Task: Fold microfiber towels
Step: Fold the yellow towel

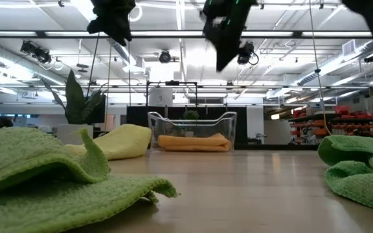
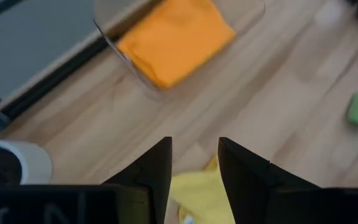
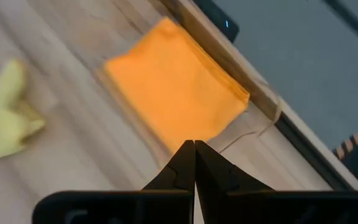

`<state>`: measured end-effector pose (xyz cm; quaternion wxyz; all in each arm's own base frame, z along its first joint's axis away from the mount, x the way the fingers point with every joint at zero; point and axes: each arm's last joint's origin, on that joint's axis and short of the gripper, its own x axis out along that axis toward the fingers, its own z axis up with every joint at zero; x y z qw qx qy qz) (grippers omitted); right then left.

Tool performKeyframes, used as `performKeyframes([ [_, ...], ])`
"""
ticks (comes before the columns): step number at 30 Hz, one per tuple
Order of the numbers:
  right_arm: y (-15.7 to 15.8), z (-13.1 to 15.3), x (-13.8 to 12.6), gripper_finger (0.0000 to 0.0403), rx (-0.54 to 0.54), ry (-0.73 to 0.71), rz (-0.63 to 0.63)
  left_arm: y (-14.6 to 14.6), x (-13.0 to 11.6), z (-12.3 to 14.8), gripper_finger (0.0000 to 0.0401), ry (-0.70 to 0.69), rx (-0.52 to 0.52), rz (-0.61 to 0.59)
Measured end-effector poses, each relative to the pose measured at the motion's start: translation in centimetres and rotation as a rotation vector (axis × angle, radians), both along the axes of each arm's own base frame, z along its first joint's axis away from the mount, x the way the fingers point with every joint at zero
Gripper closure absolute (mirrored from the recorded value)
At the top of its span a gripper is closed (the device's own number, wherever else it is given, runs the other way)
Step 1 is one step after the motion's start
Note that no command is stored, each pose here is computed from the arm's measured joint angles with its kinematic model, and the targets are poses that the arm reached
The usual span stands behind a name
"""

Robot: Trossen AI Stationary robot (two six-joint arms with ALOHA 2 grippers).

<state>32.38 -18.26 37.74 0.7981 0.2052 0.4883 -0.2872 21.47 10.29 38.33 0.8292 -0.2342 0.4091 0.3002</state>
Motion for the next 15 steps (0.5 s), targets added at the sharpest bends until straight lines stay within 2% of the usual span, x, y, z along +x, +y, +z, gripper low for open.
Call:
performKeyframes([
  [8,7.7,7.2,-5.1,0.039,-0.042,-0.185,0.05,-2.3,1.5,-0.8,0.0273,0.061,-0.011,-0.106],
  [15,14.4,10.3,-10.1,0.0391,-0.075,-0.229,0.072,-4.0,2.3,-1.4,0.0267,0.102,-0.017,-0.145],
])
